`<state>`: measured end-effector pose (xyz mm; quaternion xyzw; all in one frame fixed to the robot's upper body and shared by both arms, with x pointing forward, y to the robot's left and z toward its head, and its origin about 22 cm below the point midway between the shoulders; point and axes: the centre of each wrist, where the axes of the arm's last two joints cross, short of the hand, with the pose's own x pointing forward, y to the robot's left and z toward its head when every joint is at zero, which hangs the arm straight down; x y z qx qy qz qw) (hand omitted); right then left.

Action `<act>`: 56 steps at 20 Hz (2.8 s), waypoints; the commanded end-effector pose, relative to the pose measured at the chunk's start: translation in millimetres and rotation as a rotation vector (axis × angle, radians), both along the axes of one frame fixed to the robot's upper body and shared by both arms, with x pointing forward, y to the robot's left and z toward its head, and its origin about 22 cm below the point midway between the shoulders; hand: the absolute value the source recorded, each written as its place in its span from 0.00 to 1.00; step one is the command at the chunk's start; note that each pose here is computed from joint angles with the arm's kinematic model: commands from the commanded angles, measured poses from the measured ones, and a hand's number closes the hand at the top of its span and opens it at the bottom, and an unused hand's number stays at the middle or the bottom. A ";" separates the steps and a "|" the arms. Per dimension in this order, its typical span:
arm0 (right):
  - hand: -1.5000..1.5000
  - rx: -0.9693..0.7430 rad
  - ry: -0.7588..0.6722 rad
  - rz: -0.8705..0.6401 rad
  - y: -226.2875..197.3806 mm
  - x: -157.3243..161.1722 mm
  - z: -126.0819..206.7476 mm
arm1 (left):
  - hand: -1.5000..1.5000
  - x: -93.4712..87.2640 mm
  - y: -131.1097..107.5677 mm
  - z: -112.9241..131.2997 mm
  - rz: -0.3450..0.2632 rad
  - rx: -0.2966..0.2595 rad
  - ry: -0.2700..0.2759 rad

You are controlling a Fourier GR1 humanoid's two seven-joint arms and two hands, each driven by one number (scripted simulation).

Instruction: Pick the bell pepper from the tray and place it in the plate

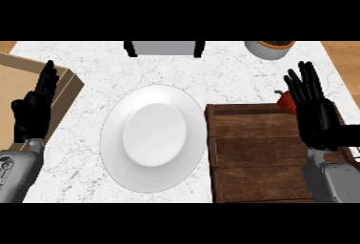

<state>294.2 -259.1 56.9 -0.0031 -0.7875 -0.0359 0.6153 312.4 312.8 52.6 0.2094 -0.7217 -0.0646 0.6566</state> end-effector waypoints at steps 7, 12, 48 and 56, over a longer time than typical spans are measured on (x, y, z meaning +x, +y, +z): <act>1.00 -0.830 0.069 0.461 22.7 33.5 56.6 | 0.50 12.0 -49.6 20.5 -0.265 -0.068 -0.065; 0.00 -0.789 0.259 0.500 53.4 35.2 -16.4 | 0.50 4.8 -53.8 37.7 -0.316 -0.131 -0.057; 0.00 -1.599 0.783 0.564 10.7 110.5 123.4 | 0.50 -20.2 -42.7 44.8 -0.298 -0.144 -0.066; 0.00 -1.709 0.897 0.519 2.8 121.4 112.6 | 0.50 -8.3 -30.9 44.7 -0.275 -0.148 -0.065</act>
